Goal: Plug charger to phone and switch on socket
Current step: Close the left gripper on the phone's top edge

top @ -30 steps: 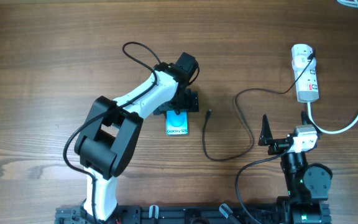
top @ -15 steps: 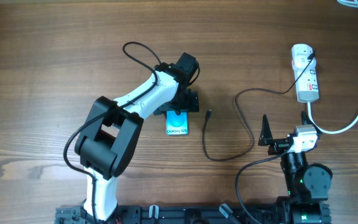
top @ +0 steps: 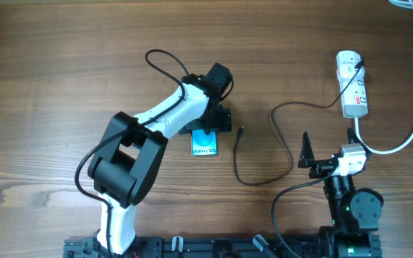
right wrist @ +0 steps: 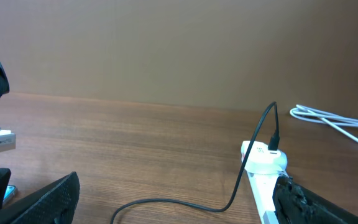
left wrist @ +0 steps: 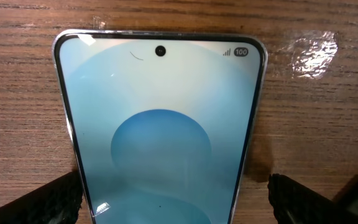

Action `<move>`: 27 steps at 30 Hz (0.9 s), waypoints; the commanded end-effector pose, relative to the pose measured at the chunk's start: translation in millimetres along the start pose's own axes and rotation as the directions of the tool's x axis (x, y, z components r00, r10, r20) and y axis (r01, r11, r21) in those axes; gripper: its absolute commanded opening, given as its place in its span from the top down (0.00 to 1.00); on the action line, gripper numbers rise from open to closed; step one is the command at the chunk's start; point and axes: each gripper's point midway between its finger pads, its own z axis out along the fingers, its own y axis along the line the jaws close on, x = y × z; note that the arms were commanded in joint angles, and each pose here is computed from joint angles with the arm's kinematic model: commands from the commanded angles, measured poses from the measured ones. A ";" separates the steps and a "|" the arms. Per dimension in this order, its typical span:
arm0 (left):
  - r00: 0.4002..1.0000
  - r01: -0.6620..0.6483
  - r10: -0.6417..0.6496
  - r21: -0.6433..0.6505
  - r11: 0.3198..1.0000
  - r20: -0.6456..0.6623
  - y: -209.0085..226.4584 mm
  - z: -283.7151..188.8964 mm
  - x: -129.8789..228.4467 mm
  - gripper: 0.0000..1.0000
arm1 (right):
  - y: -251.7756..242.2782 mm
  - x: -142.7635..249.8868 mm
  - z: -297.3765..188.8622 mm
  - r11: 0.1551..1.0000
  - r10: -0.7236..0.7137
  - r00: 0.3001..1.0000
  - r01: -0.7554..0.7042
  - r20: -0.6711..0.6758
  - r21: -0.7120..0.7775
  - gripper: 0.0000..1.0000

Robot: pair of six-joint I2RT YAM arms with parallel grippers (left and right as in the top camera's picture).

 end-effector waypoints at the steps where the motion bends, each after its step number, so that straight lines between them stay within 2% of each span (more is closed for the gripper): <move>1: 0.997 0.027 -0.029 -0.026 0.999 -0.075 8.9 23.2 14.4 0.00 | -1.9 -0.8 -0.1 1.000 -0.013 1.000 0.013 0.004 0.013 0.00; 4: 0.996 0.035 -0.037 -0.032 0.999 -0.083 12.6 22.9 14.7 0.02 | -1.9 -0.7 -0.1 1.000 -0.014 1.000 0.014 0.003 0.013 0.00; 9: 0.995 0.035 -0.039 -0.042 0.999 -0.096 15.0 22.5 18.1 0.13 | -1.9 -0.8 -0.1 1.000 -0.013 1.000 0.013 0.004 0.013 0.00; 12: 0.995 0.037 -0.041 -0.041 0.998 -0.095 15.5 22.5 17.4 0.14 | -1.9 -1.0 -0.1 1.000 -0.013 1.000 0.013 0.004 0.013 0.01; 19: 0.995 0.037 -0.041 -0.040 0.999 -0.093 15.1 22.4 16.9 0.28 | -1.9 -1.0 -0.1 1.000 -0.014 1.000 0.014 0.004 0.013 0.00; 27: 0.992 0.049 -0.054 -0.047 0.998 -0.110 13.7 -3.1 9.5 0.29 | -1.9 -0.8 -0.1 1.000 -0.013 1.000 0.013 0.004 0.013 0.00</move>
